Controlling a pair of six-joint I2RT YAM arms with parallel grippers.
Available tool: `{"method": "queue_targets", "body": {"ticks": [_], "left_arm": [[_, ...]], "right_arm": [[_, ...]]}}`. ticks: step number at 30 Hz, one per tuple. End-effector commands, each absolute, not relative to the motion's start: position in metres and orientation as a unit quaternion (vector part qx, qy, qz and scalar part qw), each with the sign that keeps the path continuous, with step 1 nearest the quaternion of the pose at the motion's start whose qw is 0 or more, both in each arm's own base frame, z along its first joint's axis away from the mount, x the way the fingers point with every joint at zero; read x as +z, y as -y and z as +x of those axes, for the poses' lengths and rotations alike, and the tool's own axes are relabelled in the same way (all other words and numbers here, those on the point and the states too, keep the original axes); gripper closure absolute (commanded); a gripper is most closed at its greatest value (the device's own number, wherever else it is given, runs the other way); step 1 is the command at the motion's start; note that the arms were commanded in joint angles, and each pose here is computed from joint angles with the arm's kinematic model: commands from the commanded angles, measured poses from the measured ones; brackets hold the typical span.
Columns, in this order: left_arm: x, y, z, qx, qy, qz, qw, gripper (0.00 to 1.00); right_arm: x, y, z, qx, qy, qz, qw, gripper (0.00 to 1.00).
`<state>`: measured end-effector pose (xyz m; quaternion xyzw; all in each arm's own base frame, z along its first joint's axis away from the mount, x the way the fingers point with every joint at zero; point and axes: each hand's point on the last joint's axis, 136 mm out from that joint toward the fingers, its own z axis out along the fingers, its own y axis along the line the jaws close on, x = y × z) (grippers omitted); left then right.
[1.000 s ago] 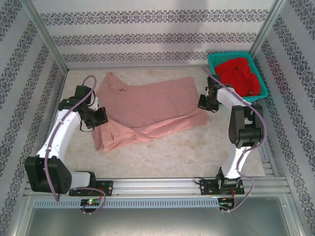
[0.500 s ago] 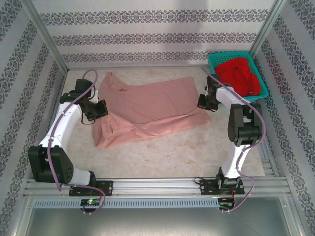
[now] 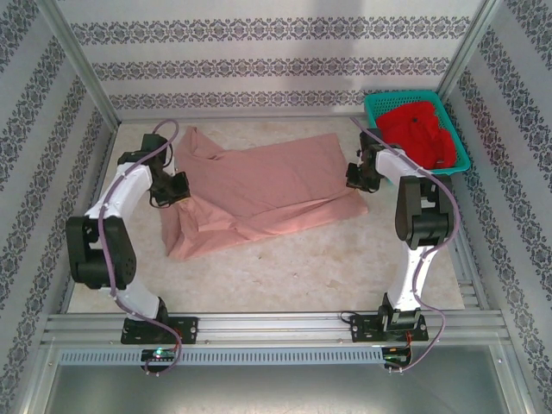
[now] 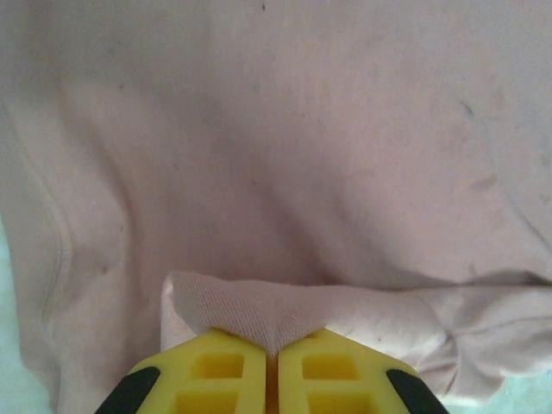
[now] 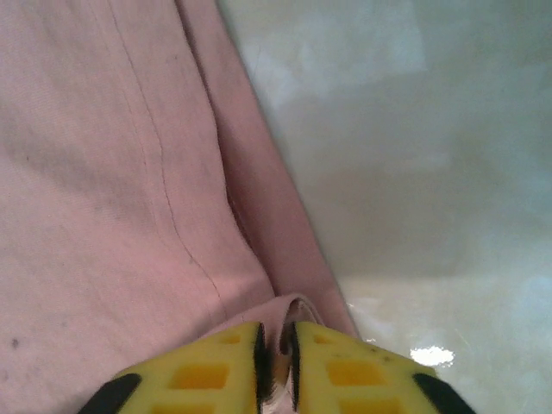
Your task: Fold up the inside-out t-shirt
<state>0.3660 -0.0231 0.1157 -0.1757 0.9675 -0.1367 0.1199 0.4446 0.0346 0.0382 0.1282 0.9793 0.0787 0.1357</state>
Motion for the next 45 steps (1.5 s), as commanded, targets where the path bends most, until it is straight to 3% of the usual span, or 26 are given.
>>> {"method": "queue_targets", "body": {"ticks": [1,3,8,11,14,17,22,27,31,39,45], "left_arm": [[0.12,0.013,0.4,-0.149,-0.956,-0.201,0.151,0.89],[0.116,0.008,0.415,-0.15,-0.953,-0.216,0.15,0.86],[0.115,-0.006,0.438,-0.136,-0.947,-0.242,0.16,0.53],[0.132,-0.019,0.432,-0.12,-0.939,-0.262,0.188,0.43],[0.153,0.004,0.41,-0.176,-0.924,-0.263,0.214,0.4],[0.142,0.055,0.364,-0.242,-0.923,-0.236,0.185,0.38],[0.107,0.08,0.311,-0.205,-0.945,-0.205,0.151,0.35],[0.073,0.076,0.31,-0.174,-0.956,-0.194,0.131,0.34],[0.059,0.083,0.33,-0.185,-0.954,-0.196,0.133,0.41],[0.044,0.081,0.345,-0.164,-0.961,-0.186,0.124,0.73],[0.061,0.083,0.363,-0.171,-0.957,-0.176,0.154,0.99]], "right_arm": [[0.053,-0.027,0.461,0.07,-0.975,0.128,0.165,0.73],[0.061,-0.024,0.462,0.07,-0.974,0.13,0.174,0.66],[0.084,-0.022,0.458,0.078,-0.967,0.129,0.207,0.57],[0.095,-0.034,0.446,0.097,-0.963,0.119,0.222,0.55],[0.103,-0.072,0.424,0.139,-0.961,0.082,0.224,0.54],[0.104,-0.119,0.396,0.16,-0.963,0.021,0.215,0.52],[0.106,-0.139,0.376,0.164,-0.964,0.0,0.21,0.51],[0.105,-0.141,0.375,0.166,-0.964,-0.002,0.206,0.51],[0.1,-0.144,0.371,0.169,-0.965,-0.002,0.198,0.51],[0.096,-0.135,0.361,0.155,-0.967,-0.001,0.201,0.51],[0.093,-0.132,0.36,0.149,-0.969,0.0,0.199,0.51]]}}
